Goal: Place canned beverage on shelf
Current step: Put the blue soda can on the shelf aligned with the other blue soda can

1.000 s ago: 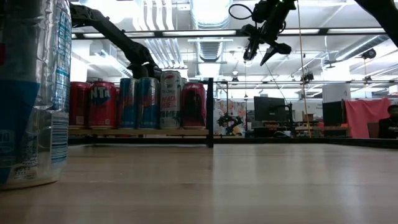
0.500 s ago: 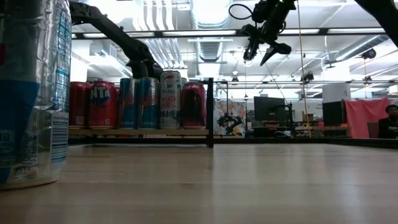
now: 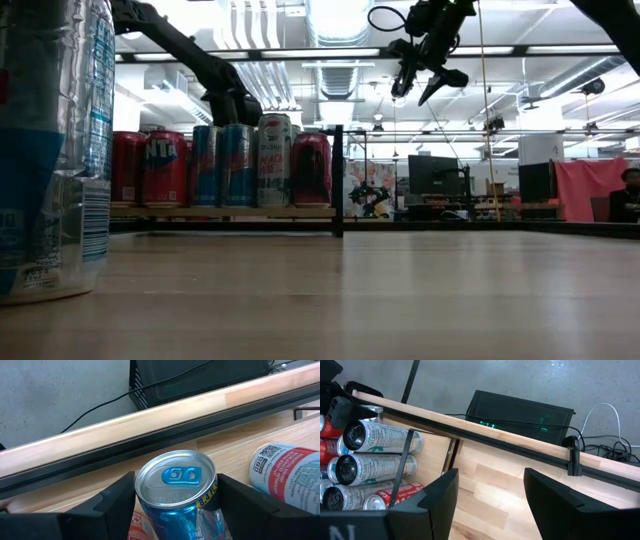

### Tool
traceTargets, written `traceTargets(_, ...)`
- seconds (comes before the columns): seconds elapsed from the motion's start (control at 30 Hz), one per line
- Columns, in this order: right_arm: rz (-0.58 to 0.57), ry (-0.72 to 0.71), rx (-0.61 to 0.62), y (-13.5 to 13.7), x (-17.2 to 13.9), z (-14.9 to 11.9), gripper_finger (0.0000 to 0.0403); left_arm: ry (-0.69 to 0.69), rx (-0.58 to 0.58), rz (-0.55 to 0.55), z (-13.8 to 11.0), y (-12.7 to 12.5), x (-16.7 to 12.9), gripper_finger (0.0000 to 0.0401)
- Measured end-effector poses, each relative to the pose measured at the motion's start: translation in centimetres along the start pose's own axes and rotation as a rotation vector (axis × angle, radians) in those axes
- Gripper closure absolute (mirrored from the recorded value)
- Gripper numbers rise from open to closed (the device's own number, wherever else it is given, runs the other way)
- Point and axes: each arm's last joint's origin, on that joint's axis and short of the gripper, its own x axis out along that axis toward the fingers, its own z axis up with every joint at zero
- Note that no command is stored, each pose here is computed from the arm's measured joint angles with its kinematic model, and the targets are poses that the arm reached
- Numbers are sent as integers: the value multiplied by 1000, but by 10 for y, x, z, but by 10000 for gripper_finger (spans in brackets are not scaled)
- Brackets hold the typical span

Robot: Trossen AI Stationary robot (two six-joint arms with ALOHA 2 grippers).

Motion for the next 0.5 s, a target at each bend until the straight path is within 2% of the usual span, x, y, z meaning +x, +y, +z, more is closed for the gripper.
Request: traceTargets(0.5,0,0,0,0,0,0,191,-29,4,-10,-2,-1,-11,166)
